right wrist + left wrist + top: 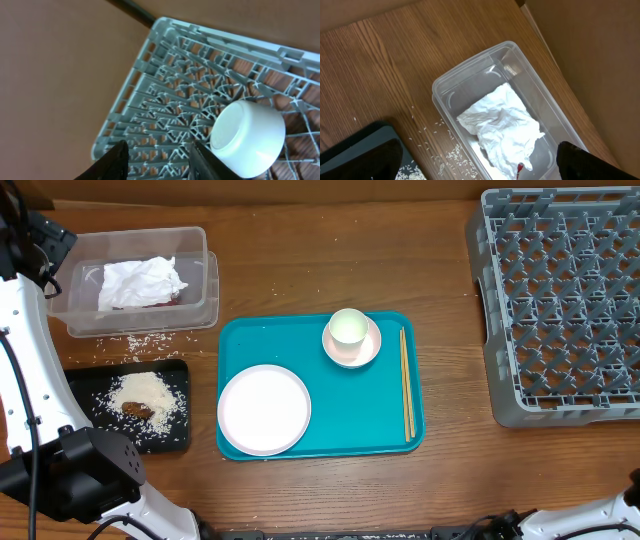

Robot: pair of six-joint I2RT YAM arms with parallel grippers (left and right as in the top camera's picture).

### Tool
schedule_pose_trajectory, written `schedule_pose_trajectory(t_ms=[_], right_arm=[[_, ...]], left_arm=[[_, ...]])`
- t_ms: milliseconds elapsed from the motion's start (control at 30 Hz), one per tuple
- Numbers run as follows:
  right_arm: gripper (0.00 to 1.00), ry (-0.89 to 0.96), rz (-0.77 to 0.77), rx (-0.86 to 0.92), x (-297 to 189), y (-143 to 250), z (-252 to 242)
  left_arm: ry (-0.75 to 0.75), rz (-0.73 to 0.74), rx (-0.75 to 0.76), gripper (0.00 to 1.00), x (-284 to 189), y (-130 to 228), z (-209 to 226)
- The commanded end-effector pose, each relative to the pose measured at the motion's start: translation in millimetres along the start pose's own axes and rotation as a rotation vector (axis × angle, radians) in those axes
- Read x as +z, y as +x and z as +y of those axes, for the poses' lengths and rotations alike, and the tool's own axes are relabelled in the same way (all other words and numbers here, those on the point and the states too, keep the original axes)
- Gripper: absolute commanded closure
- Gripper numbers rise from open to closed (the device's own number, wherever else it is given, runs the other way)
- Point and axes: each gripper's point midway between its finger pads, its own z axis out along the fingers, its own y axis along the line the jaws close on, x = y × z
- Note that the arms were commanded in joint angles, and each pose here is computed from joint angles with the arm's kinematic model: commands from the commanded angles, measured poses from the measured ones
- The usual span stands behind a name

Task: Sort waste into correct bins and load items into the dishwasher
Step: 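Release the bowl in the rack and withdraw the right gripper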

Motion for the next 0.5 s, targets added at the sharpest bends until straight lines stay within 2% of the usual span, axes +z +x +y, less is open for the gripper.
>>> schedule_pose_trajectory(t_ms=[0, 233, 400, 467], right_arm=[[0.60, 0.228, 0.007, -0.018, 40, 16, -27], [0.66, 0.475, 0.013, -0.092, 96, 41, -58], [0.70, 0.703, -0.048, -0.025, 92, 46, -89], [0.69, 0.730, -0.054, -0.026, 89, 46, -93]], left_arm=[[-0.014, -0.009, 0.013, 0.00, 2, -3, 3], [-0.015, -0.008, 0.013, 0.00, 2, -3, 3], [-0.015, -0.008, 0.013, 0.00, 2, -3, 3], [-0.015, -0.008, 0.013, 0.00, 2, -3, 3]])
